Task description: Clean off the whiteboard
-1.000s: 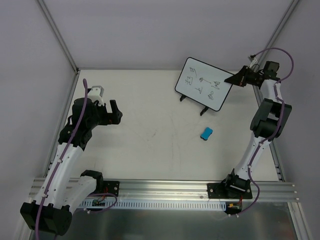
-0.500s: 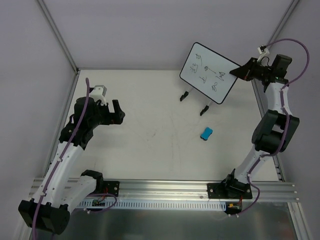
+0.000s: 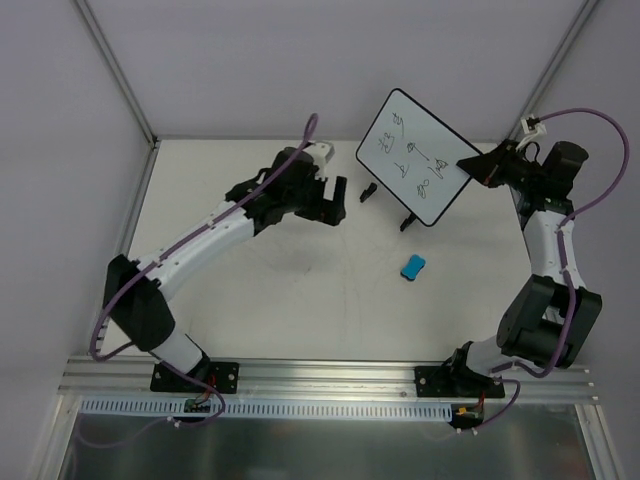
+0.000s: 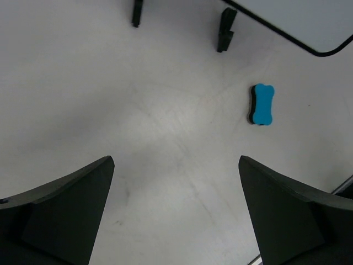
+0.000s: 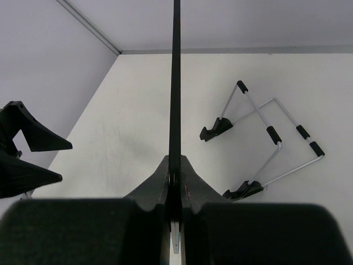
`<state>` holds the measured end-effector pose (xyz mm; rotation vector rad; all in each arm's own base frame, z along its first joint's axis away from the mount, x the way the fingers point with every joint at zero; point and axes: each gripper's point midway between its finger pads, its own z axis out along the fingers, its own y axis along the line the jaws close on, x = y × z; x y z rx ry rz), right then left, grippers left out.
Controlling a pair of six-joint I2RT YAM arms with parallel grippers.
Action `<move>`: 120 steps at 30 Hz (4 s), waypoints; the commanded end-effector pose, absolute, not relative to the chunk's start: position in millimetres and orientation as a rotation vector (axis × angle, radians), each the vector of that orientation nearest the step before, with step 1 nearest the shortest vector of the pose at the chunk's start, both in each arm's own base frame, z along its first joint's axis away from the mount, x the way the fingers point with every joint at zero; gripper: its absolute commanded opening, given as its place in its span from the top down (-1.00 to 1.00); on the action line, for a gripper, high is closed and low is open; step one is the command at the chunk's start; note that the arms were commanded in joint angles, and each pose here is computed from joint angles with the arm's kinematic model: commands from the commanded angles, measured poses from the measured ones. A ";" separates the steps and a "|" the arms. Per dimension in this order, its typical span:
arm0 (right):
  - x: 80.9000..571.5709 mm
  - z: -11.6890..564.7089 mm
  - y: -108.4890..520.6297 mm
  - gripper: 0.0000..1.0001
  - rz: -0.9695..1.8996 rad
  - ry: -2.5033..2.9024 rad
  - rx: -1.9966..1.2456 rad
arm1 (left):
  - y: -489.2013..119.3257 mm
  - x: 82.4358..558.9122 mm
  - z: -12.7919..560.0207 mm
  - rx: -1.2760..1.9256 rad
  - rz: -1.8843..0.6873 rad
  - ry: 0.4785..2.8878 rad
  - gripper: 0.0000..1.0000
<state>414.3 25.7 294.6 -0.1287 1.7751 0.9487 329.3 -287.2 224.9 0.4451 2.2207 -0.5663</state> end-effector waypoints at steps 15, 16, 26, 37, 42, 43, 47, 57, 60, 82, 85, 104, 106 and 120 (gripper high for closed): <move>411.4 308.7 7.0 0.99 0.770 1.682 -0.148 | -527.0 285.7 152.4 0.691 -0.651 2.170 -0.78; 411.9 307.2 3.9 0.99 0.765 1.683 -0.142 | -531.5 285.1 148.5 0.698 -0.656 2.162 -0.76; 410.5 300.5 1.5 0.99 0.783 1.695 -0.140 | -549.7 285.2 95.1 0.749 -0.643 2.187 -0.43; 409.4 301.3 3.6 1.00 0.802 1.695 -0.145 | -545.0 294.3 54.9 0.787 -0.527 2.202 -0.33; 408.7 300.3 4.5 0.99 0.809 1.697 -0.149 | -544.1 296.4 49.3 0.802 -0.505 2.196 -0.25; 408.4 300.6 4.7 0.99 0.809 1.697 -0.149 | -544.3 295.9 48.4 0.804 -0.507 2.198 -0.23; 408.3 300.8 4.8 0.99 0.810 1.696 -0.152 | -544.3 294.6 45.4 0.816 -0.509 2.201 0.00; 404.8 294.0 6.9 0.99 0.817 1.707 -0.148 | -536.1 288.5 36.7 0.830 -0.499 2.226 0.08; 403.6 293.8 9.2 0.99 0.822 1.707 -0.150 | -533.9 289.0 37.0 0.828 -0.490 2.225 0.36; 353.9 213.5 134.7 0.99 0.953 1.813 -0.277 | -292.4 275.8 102.4 0.312 -0.407 2.156 0.96; 340.6 197.2 150.7 0.99 0.987 1.823 -0.302 | -264.9 275.3 106.4 0.219 -0.454 2.105 0.92; 320.1 167.6 183.4 0.99 1.185 1.912 -0.193 | -336.1 336.8 192.3 0.325 -0.678 1.778 0.85; 319.8 168.7 186.0 0.99 1.202 1.918 -0.181 | -348.7 344.4 194.4 0.343 -0.684 1.761 0.85; 327.8 185.5 190.8 0.99 1.248 1.921 -0.040 | -407.5 297.0 149.2 0.603 -0.818 1.854 1.00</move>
